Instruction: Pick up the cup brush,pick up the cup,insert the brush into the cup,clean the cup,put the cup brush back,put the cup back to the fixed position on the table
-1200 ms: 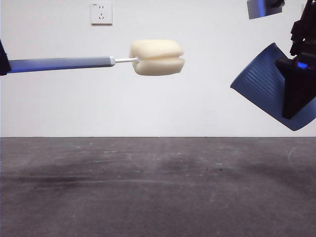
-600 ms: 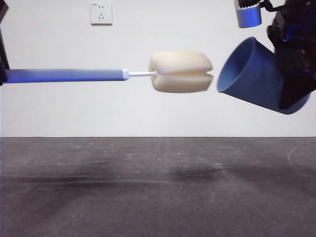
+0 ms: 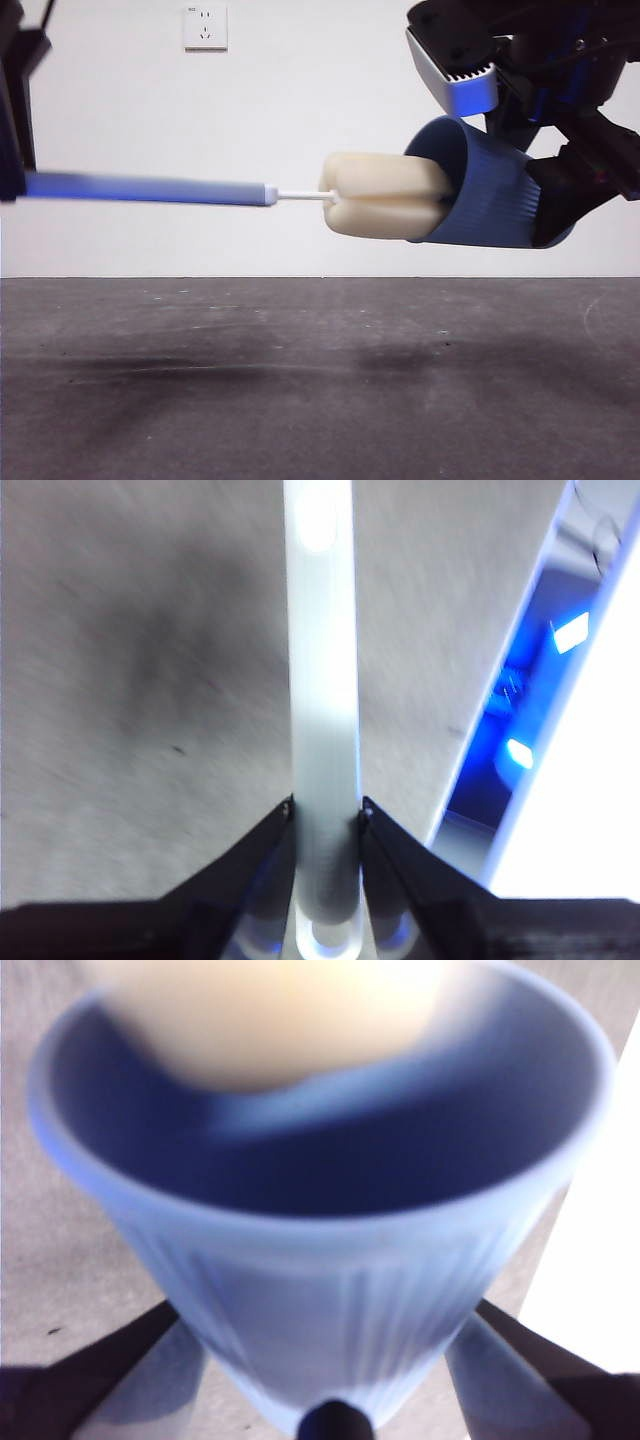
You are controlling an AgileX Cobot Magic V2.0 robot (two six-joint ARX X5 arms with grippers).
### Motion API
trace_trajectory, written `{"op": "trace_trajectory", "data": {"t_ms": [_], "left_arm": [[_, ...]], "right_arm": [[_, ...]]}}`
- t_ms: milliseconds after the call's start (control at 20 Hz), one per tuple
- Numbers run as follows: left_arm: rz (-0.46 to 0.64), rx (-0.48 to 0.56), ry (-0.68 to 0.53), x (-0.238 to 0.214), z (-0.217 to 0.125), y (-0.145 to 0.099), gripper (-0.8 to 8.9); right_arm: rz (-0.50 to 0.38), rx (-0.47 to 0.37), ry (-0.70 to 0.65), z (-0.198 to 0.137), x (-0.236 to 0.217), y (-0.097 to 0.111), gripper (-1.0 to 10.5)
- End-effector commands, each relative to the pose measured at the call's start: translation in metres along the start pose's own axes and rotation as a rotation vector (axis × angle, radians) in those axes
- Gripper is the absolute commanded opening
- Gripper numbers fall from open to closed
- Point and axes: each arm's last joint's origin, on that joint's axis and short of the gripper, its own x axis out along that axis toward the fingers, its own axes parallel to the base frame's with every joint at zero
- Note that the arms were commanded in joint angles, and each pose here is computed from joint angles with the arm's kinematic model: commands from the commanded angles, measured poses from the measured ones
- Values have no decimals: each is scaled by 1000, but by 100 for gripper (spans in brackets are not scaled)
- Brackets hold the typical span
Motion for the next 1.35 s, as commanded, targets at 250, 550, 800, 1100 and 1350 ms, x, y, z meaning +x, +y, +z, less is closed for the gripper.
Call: {"op": "trace_trajectory", "data": {"t_ms": [250,550,800,1100,1350], "left_arm": [[-9,-4,-14,13,12,0,-9],[-38,-49,-80,13,17,1,-9],[-55,-77,-137,14,23,1,-9],[-105,-74,-109,34,37,-5,-9],[-83,-84,-15,31,27,-6,-9]], "right_arm": [[-20,-67,-25,12,-5,3,-17],[12,-163,-44,32,3,13,-17],[-21,-183,-92,48,0,17,-17],[-35,-168,-121,57,-8,22,-17],[-33,-184,-69,54,-7,24,-17]]}}
